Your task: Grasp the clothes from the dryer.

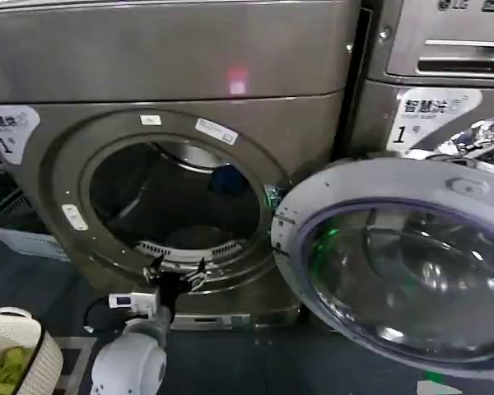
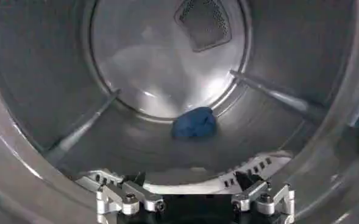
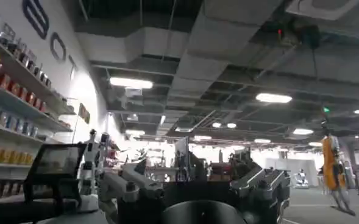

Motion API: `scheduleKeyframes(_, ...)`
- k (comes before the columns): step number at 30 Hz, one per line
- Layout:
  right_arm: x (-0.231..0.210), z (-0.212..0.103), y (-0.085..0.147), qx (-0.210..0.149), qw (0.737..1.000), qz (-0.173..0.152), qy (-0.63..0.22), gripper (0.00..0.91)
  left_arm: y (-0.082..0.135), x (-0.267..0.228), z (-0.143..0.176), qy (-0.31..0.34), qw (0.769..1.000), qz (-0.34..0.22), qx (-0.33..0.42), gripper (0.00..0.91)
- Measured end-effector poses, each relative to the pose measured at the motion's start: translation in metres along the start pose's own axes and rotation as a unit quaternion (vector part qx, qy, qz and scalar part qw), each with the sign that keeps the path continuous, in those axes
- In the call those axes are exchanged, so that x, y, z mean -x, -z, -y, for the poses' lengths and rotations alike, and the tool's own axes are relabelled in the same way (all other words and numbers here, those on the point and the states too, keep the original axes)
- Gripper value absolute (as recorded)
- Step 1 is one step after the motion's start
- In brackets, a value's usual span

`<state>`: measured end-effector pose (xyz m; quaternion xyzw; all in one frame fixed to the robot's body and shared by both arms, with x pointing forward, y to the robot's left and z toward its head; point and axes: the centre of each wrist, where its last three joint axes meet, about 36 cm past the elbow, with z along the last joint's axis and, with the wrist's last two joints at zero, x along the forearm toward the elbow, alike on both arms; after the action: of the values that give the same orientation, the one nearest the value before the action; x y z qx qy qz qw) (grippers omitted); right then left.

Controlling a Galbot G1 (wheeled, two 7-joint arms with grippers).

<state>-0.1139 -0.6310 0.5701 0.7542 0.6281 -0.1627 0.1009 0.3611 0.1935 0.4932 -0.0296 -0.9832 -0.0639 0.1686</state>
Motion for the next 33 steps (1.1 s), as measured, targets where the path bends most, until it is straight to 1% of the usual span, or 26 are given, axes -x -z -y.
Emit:
scheduleKeyframes(21, -0.0011, -0.0016, -0.003, -0.001, 1.0, -0.002, 0.001, 0.907, -0.0008, 0.0044, 0.0007, 0.0, 1.0, -0.002, -0.002, 0.907)
scheduleKeyframes(33, -0.0014, -0.0014, -0.0066, -0.012, 1.0, -0.003, -0.004, 0.907, 0.0015, 0.0093, -0.0031, 0.004, 1.0, 0.0, 0.009, 0.907)
